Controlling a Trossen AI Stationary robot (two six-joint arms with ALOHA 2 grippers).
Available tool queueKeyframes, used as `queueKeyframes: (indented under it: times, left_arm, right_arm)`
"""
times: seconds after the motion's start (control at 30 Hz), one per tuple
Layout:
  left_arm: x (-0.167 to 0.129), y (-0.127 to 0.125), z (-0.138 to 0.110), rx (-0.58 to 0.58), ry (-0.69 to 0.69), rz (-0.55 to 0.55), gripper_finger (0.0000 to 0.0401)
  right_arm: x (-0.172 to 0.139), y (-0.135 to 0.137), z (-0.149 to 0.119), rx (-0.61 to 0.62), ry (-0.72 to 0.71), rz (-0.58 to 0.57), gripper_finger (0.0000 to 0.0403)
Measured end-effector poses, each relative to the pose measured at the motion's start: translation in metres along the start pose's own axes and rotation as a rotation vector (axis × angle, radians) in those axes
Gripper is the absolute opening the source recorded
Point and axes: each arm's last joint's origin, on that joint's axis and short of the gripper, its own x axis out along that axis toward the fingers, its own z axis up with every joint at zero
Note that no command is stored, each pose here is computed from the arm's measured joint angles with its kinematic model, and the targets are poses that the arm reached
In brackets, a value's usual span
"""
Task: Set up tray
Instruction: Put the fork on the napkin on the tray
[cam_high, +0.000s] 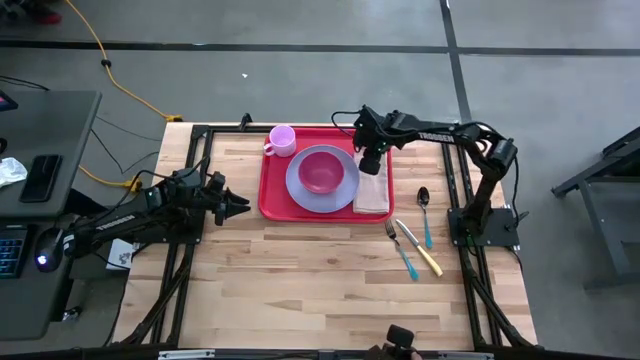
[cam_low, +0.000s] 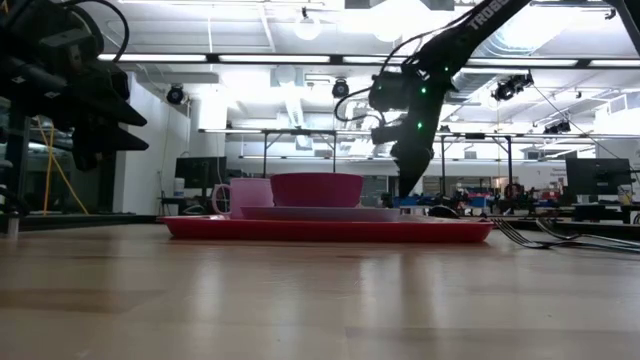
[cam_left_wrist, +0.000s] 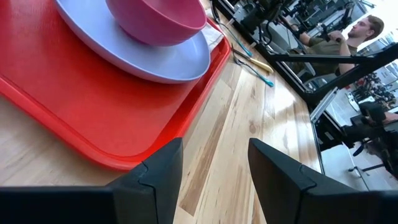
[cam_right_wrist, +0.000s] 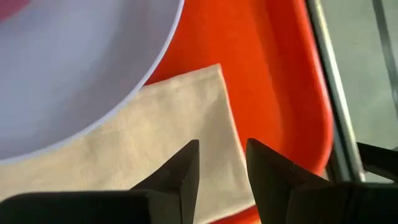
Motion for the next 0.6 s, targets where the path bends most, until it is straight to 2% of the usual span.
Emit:
queueKeyframes:
  times: [0.27, 0.6]
  left_arm:
    - [0.0, 0.0, 0.0, 0.021, 0.0, 0.0, 0.0211]
    - [0.0, 0.0, 0.0, 0.023, 0.0, 0.0, 0.0211]
  right_arm:
    - [-0.046, 0.004, -0.007, 0.058, -0.035, 0.01, 0.011]
    - [-0.116, 0.039, -0.032, 0.188, -0.034, 0.224, 0.011]
